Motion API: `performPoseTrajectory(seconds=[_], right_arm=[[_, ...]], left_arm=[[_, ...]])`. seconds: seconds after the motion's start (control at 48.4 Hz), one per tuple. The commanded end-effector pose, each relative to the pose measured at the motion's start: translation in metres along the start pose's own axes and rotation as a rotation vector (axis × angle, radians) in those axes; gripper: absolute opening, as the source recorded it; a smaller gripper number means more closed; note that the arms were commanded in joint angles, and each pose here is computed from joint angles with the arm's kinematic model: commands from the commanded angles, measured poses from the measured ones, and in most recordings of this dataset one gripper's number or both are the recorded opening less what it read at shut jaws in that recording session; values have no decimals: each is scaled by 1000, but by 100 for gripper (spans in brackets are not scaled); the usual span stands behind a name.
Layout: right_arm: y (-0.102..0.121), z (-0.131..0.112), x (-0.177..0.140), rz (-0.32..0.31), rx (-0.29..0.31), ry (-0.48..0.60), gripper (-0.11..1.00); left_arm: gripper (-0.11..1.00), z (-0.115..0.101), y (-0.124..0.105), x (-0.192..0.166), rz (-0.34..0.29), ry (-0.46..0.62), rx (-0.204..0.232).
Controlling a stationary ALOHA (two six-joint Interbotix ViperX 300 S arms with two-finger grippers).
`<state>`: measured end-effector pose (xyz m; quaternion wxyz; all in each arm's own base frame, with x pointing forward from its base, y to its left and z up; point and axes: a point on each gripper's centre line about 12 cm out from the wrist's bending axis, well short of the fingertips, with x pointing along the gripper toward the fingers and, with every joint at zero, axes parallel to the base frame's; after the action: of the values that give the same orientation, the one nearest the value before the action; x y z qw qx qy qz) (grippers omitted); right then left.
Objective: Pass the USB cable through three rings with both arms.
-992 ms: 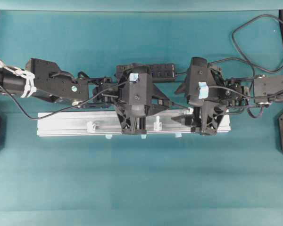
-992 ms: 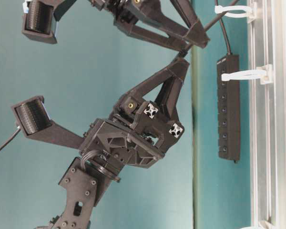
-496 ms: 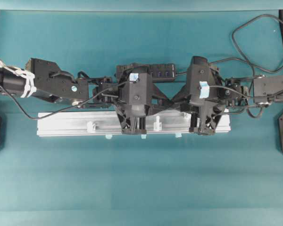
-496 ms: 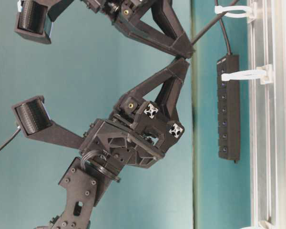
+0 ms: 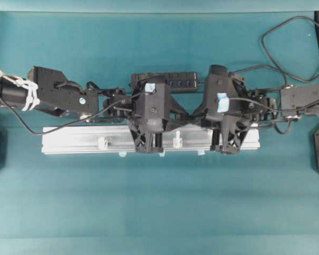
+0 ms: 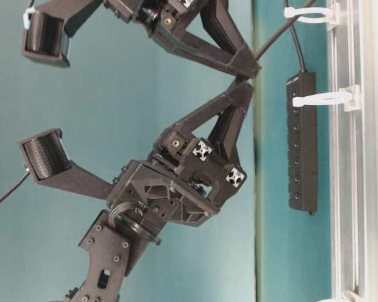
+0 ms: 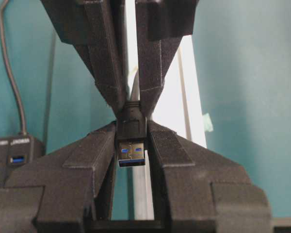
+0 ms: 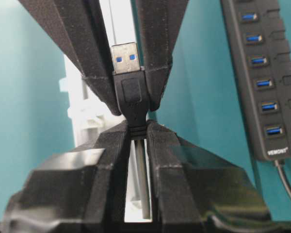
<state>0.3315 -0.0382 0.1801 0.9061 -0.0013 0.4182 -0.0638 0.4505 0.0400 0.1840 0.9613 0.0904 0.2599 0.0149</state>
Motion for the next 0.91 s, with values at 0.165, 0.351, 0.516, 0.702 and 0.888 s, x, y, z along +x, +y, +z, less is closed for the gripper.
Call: performPoseTrajectory(seconds=[0.165, 0.351, 0.516, 0.702, 0.888], right_arm=[[1, 2, 1, -4, -4, 28, -7], [6, -6, 0, -2, -17, 92, -7], [14, -11, 0, 7, -32, 130, -7], [24, -12, 1, 23, -53, 151, -7], [26, -15, 11, 24, -62, 180, -7]], left_arm=[[24, 15, 2, -13, 5, -38, 5], [64, 7, 0, -29, 0, -9, 3], [63, -1, -2, -49, -4, 1, 4], [62, -9, -3, -76, 0, -8, 2], [62, -16, -5, -98, 0, -19, -1]])
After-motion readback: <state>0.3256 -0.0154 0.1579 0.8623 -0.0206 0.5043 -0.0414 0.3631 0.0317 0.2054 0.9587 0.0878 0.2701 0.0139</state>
